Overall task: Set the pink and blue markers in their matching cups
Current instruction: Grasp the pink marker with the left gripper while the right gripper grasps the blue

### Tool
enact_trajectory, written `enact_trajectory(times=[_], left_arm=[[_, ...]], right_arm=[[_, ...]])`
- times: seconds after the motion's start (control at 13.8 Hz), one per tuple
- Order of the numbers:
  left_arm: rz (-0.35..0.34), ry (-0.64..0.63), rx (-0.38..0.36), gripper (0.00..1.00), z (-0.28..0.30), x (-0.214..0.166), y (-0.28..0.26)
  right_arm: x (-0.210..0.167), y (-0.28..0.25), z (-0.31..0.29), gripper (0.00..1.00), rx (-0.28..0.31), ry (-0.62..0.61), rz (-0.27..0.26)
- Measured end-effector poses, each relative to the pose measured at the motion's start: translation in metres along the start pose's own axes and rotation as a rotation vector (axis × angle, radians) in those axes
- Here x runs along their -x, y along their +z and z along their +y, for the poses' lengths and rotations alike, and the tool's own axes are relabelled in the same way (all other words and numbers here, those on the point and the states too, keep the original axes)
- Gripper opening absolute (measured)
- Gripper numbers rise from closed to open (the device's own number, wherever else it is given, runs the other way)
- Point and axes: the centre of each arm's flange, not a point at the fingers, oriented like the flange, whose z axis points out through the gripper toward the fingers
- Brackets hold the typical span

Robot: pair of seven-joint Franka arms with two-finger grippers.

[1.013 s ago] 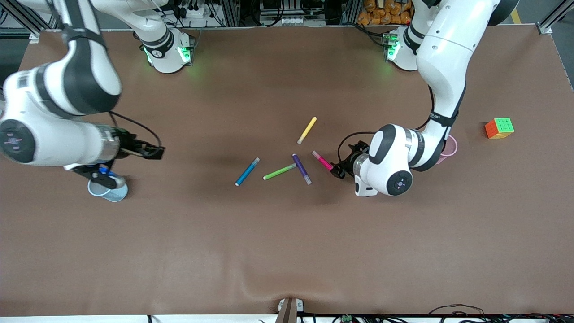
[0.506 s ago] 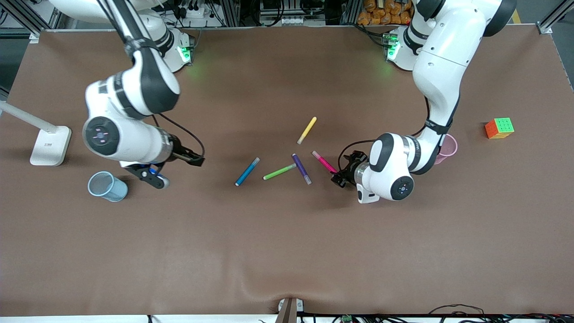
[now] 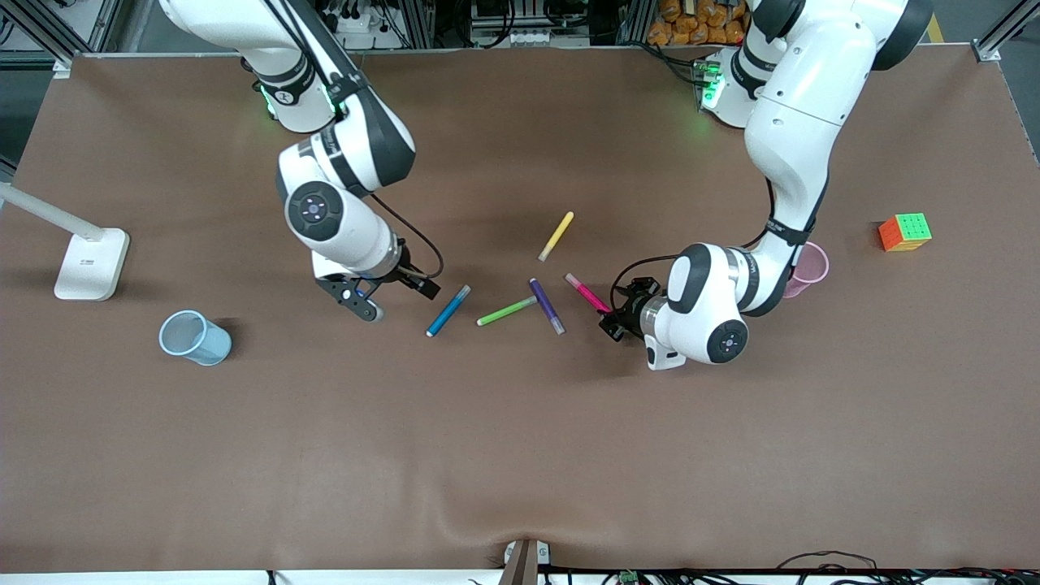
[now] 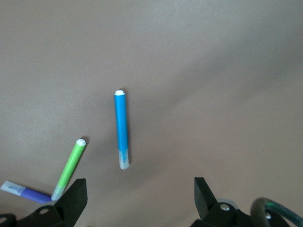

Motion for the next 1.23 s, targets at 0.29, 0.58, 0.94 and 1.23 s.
enact_trajectory(times=[0.29,0.58,0.94,1.23], left_arm=[[0.005,-0.002,0.009,0.3,0.001,-0.002,0.001],[0.027,-0.001,0.055,0.18,0.007,-0.005,-0.009],[0.06,-0.012,0.172,0.18,-0.005,-0.014,-0.108],[0.174,0.06,0.137,0.18,-0.046,-0.001,-0.201]], right_arm=[[0.023,0.048,-0.02,1.0,-0.02,0.042,0.023],[0.05,0.103,-0.032,0.87,-0.018,0.036,0.037],[0.055,0.133,-0.032,0.54,-0.009,0.027,0.042],[0.053,0.142,-0.03,0.44,0.004,0.031,0.04]])
